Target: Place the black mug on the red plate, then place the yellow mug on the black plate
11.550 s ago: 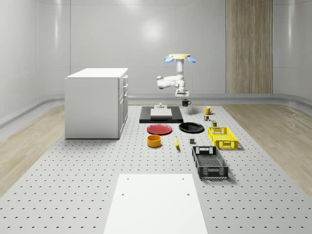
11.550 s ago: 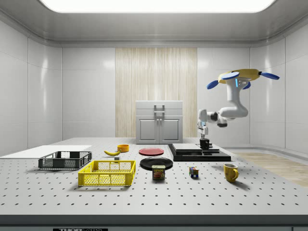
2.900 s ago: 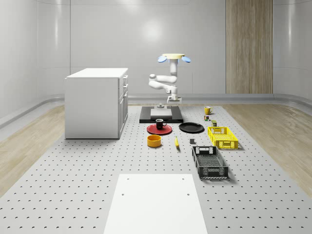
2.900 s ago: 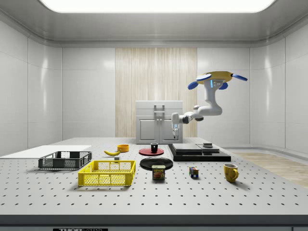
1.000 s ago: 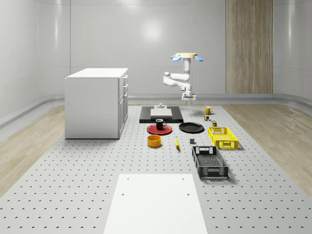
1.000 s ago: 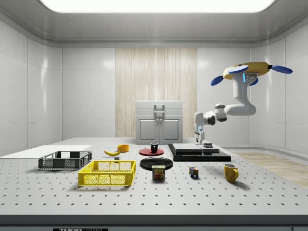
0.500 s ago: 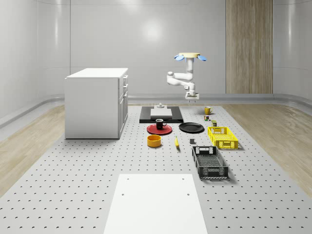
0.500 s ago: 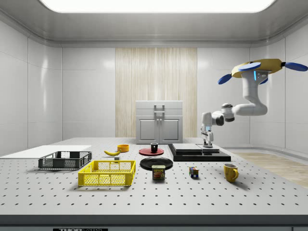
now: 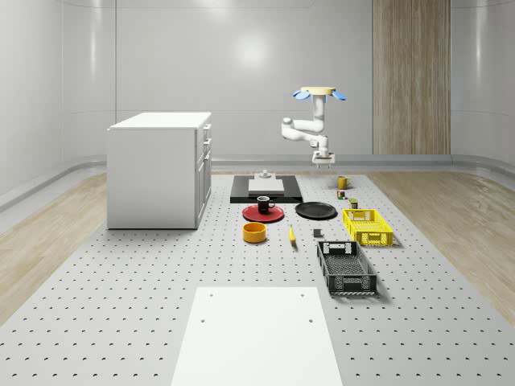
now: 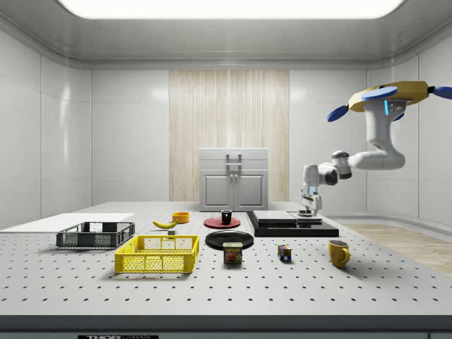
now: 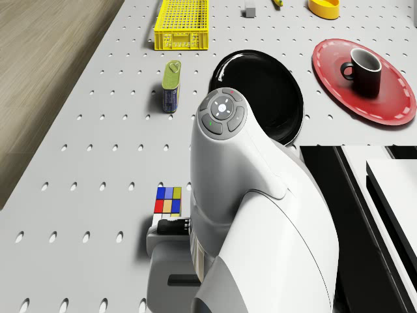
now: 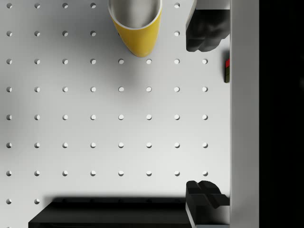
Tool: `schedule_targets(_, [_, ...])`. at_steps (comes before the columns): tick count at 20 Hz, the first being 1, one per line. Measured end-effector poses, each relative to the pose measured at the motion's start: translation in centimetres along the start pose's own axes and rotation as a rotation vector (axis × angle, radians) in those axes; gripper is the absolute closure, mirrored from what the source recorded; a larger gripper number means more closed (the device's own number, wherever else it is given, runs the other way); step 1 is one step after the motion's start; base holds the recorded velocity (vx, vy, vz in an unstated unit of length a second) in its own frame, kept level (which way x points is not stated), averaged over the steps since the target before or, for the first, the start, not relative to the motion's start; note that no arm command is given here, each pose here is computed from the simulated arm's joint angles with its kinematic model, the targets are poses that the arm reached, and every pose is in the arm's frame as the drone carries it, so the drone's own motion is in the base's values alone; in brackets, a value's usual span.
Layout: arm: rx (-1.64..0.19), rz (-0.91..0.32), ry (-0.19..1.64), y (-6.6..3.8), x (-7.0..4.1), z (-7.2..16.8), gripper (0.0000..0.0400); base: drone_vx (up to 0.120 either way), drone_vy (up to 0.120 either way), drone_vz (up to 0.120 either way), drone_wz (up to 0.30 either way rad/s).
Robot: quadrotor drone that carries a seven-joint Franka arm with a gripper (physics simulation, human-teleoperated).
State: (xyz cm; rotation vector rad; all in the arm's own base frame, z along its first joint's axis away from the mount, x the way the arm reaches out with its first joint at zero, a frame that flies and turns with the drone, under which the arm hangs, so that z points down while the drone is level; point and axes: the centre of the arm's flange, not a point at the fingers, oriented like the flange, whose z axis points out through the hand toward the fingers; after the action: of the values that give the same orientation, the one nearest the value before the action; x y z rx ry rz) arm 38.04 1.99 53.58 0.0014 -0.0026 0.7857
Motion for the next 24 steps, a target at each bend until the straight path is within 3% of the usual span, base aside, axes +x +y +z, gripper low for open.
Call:
schedule_targets(4, [0.000,0.000,0.000,0.00,0.00,0.00,0.0000,-0.120,0.120,0.000,0.000])
schedule_targets(9, [0.000,0.000,0.000,0.00,0.00,0.00,0.0000,-0.016,0.120,0.000,0.000])
schedule_targets(14, [0.000,0.000,0.000,0.00,0.00,0.00,0.0000,-0.120,0.120,0.000,0.000])
schedule_targets(19, [0.000,0.000,0.000,0.00,0.00,0.00,0.0000,-0.008,0.120,0.000,0.000])
schedule_targets(24, [0.000,0.000,0.000,0.00,0.00,0.00,0.0000,0.000,0.016,-0.120,0.000])
